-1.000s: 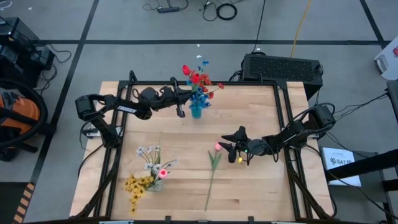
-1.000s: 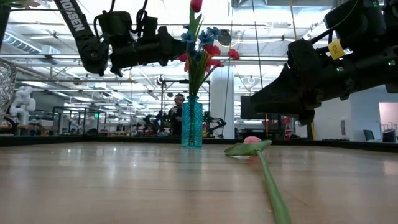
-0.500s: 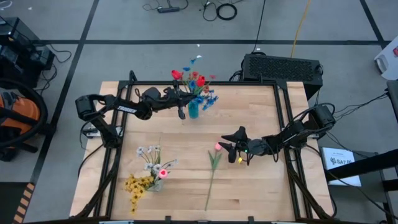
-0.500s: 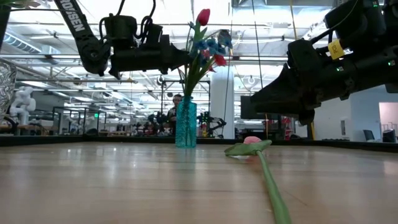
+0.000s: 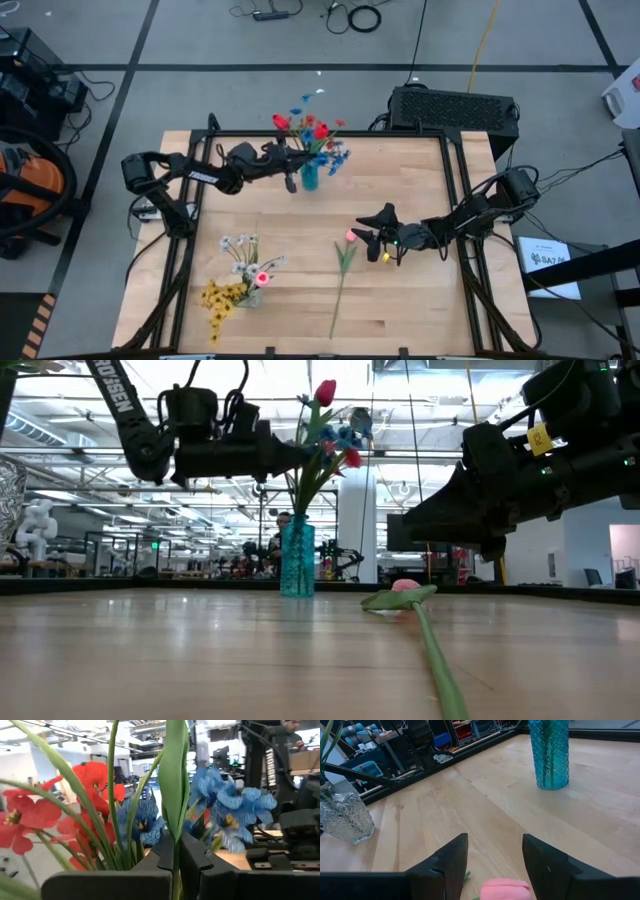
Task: Sort flowers into vase by color
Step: Put the red tulip into the blue flower vase
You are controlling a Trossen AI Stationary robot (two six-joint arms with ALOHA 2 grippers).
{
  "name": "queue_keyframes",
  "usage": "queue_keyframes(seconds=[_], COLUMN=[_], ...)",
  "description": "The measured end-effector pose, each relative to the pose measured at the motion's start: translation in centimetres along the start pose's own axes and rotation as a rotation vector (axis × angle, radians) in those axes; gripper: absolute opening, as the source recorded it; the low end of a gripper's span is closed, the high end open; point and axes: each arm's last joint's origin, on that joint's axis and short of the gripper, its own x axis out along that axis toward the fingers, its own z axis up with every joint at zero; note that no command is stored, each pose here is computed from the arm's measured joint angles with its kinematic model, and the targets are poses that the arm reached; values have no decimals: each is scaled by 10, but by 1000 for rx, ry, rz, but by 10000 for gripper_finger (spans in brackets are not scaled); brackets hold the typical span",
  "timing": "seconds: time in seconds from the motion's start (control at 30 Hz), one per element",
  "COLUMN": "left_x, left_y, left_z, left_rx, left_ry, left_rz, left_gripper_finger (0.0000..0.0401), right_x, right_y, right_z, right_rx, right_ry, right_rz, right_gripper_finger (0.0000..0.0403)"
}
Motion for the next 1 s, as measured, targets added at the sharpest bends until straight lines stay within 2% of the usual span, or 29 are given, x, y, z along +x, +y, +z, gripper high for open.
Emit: queue_keyframes(seconds=[0.3,1.0], left_x=[-20,-20], left_y=[-6,-11], left_z=[-6,-11], left_rx=[13,-1], left_ry=[-55,-8], left_rz=[38,19], left_gripper_finger=[8,8], right_x=[0,0], right_y=[0,0], right_z=[0,0], right_rx=[14,35], right_ry=[0,0], right_rz=[0,0], right_gripper_finger=[180,180])
